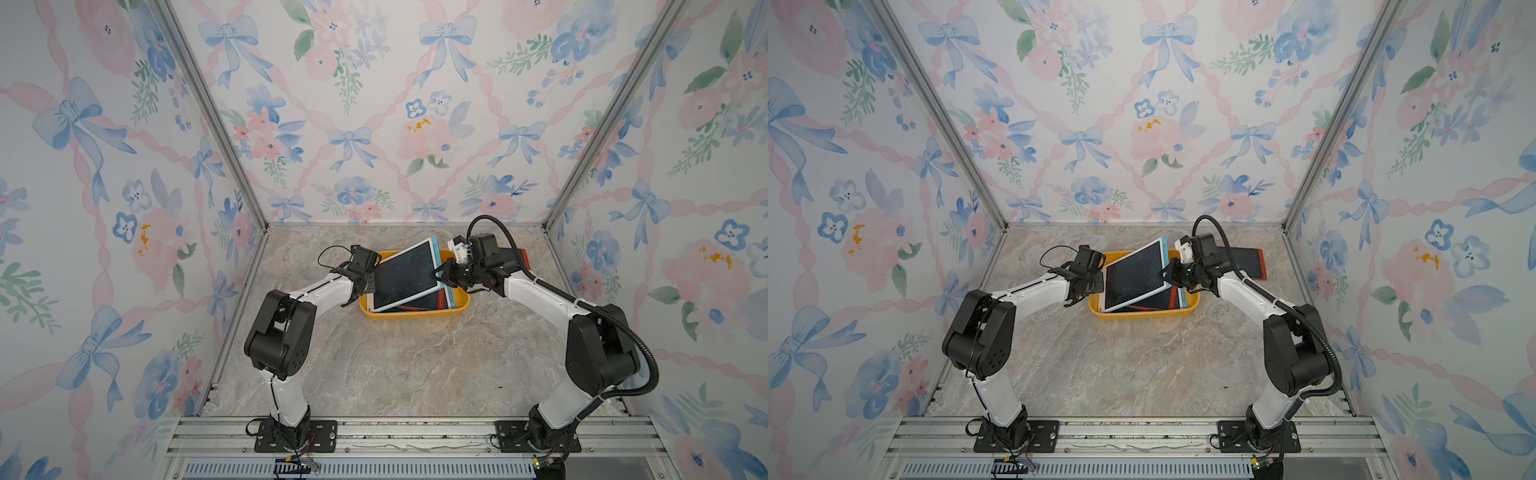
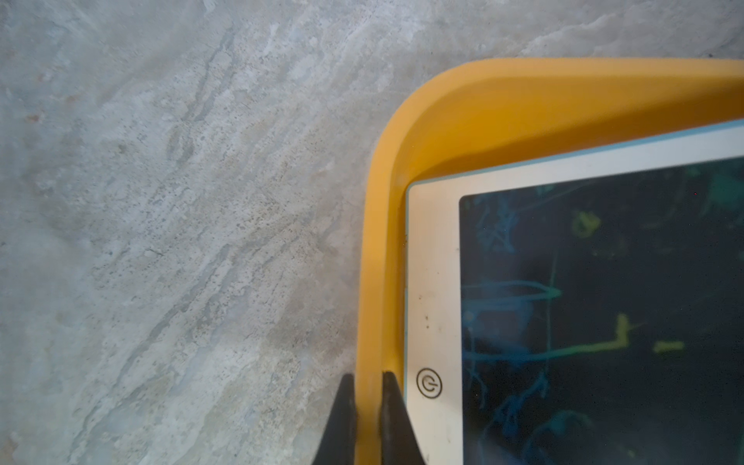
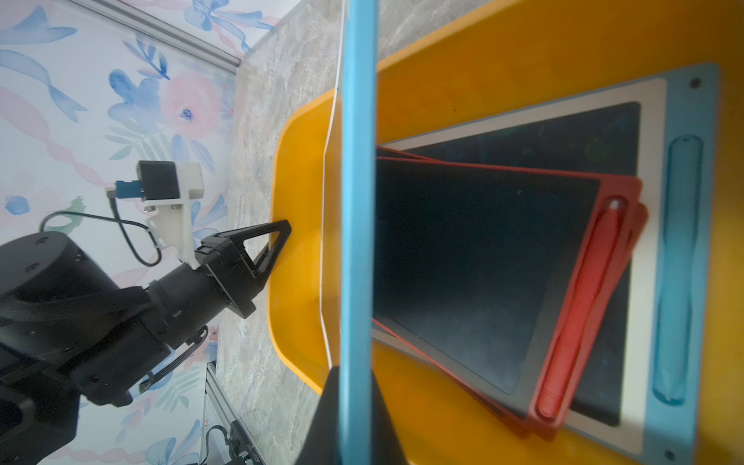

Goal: Take out the writing tablet from the storage box
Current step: Pick up the writing tablet from the storage box, then move the storage box to the center of the board.

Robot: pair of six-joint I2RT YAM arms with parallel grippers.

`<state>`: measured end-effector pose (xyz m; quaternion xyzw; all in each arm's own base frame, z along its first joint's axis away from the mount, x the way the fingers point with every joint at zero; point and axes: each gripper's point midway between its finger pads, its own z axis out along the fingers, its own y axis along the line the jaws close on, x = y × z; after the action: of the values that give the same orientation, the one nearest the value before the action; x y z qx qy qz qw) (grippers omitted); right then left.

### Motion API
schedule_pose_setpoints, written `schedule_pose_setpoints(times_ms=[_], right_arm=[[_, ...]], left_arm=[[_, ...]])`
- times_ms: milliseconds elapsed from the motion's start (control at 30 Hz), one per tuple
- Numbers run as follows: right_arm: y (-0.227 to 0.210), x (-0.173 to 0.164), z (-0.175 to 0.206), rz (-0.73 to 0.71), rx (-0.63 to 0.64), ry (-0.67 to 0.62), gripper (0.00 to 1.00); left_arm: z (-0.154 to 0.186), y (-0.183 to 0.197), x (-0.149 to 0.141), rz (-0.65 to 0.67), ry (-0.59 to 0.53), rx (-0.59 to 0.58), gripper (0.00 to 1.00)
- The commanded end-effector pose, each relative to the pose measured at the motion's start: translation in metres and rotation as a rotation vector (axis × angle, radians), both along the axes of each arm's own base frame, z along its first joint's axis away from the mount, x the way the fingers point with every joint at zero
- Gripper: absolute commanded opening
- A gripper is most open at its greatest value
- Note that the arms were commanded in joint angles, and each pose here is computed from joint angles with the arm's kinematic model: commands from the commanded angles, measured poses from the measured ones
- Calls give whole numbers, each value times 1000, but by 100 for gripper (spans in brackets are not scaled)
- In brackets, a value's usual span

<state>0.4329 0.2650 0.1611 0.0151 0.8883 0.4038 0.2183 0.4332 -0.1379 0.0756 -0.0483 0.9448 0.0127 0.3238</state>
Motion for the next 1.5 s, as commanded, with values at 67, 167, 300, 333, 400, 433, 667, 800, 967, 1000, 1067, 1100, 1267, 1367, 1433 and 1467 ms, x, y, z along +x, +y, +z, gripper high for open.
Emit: schedule_pose_setpoints(times_ms=[67, 167, 300, 333, 400, 433, 667, 800, 967, 1000, 1067, 1100, 1267, 1367, 1433, 1467], right_arm=[[-3, -4, -1, 12, -3, -4, 1], [-7, -4, 1, 4, -4, -7, 1], [-16, -3, 12, -17, 8, -14, 0], [-19, -2, 15, -27, 17, -13, 0], [-25, -1, 22, -45, 43, -11, 0], [-28, 0, 25, -55, 55, -12, 0], [-44, -1, 49, -93, 98, -27, 0], [-54, -3, 57, -108, 111, -31, 0], [-63, -5, 75, -124, 180, -47, 0], [-64, -5, 76, -125, 185, -45, 0], [-66, -6, 80, -126, 206, -43, 0], [-67, -7, 81, -128, 214, -45, 0], [-72, -12, 90, -132, 247, -45, 0], [-76, -15, 93, -134, 266, -39, 0], [-80, -17, 94, -137, 275, -36, 0], [-83, -18, 95, -141, 278, -34, 0]], left_arm=[[-4, 1, 5, 2, 9, 11, 0], [-2, 2, 7, 1, 2, 15, 0], [1, 3, 10, 1, -5, 18, 0], [0, 4, 11, 4, -4, 19, 0], [1, 4, 12, 4, -6, 18, 0], [1, 4, 13, 4, -6, 17, 0], [3, 4, 16, 7, -11, 8, 0], [4, 4, 16, 7, -13, 8, 0], [7, 4, 17, 9, -20, 6, 0], [7, 4, 17, 9, -20, 6, 0], [9, 4, 17, 8, -23, 4, 0], [10, 4, 17, 7, -25, 3, 0], [13, 4, 17, 9, -32, 0, 0], [15, 4, 17, 7, -35, 0, 0], [16, 4, 17, 9, -37, 0, 0], [16, 6, 16, 10, -37, 0, 0]])
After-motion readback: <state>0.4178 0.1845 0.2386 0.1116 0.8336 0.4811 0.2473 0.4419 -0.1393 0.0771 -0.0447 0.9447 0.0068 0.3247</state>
